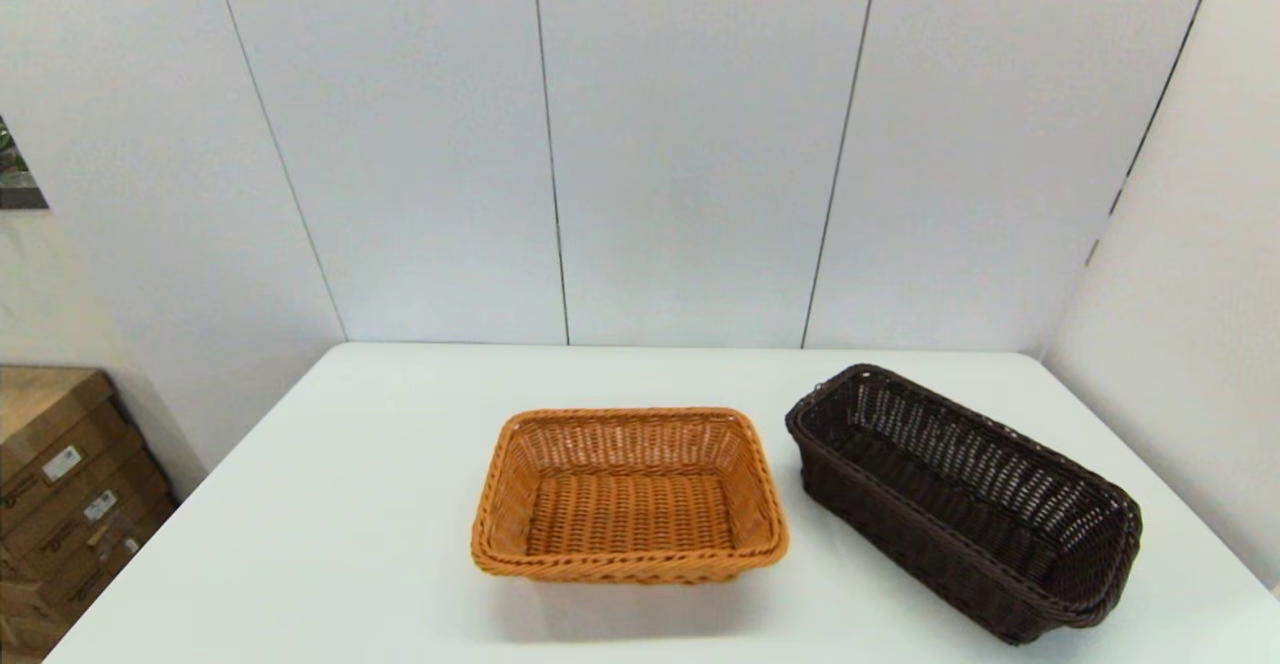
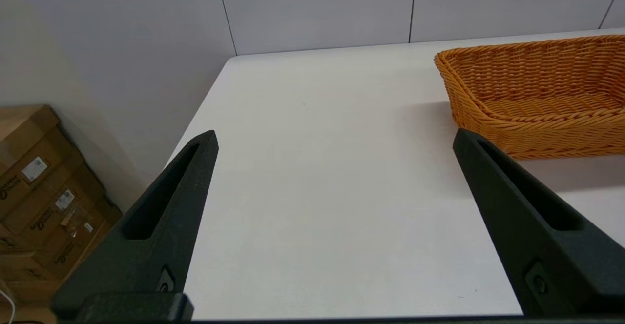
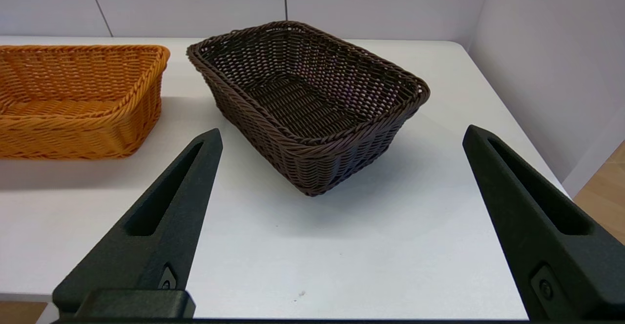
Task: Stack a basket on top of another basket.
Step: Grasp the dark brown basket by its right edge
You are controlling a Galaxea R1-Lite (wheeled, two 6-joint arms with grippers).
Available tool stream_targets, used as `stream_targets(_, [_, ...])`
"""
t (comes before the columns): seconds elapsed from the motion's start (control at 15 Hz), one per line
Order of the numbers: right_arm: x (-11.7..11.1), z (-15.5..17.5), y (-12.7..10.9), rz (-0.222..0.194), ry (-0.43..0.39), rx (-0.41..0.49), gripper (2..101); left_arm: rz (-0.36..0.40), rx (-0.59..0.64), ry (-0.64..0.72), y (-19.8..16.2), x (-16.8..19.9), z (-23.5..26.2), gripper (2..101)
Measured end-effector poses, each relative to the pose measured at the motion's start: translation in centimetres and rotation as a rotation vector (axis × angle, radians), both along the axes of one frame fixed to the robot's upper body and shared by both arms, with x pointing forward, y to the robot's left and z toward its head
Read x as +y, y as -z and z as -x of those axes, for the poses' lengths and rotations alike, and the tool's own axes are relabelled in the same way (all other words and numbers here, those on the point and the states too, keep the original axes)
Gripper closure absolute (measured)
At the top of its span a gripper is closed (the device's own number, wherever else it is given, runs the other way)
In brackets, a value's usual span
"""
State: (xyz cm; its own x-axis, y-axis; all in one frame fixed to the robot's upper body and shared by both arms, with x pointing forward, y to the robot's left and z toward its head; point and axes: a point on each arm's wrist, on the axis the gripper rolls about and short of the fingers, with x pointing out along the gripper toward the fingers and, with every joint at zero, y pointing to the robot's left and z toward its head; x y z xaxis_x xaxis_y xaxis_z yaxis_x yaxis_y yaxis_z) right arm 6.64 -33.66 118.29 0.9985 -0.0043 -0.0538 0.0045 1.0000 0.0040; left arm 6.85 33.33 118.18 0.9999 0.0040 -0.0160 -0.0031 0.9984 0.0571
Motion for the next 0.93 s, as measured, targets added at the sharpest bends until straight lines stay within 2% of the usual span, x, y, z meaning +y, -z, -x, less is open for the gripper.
stream_targets(0.93, [0.0,0.0,0.0,0.0,0.0,0.0,4.3,0.023,-0.015,-0.003,-0.04,0.01,-0.05,5.4])
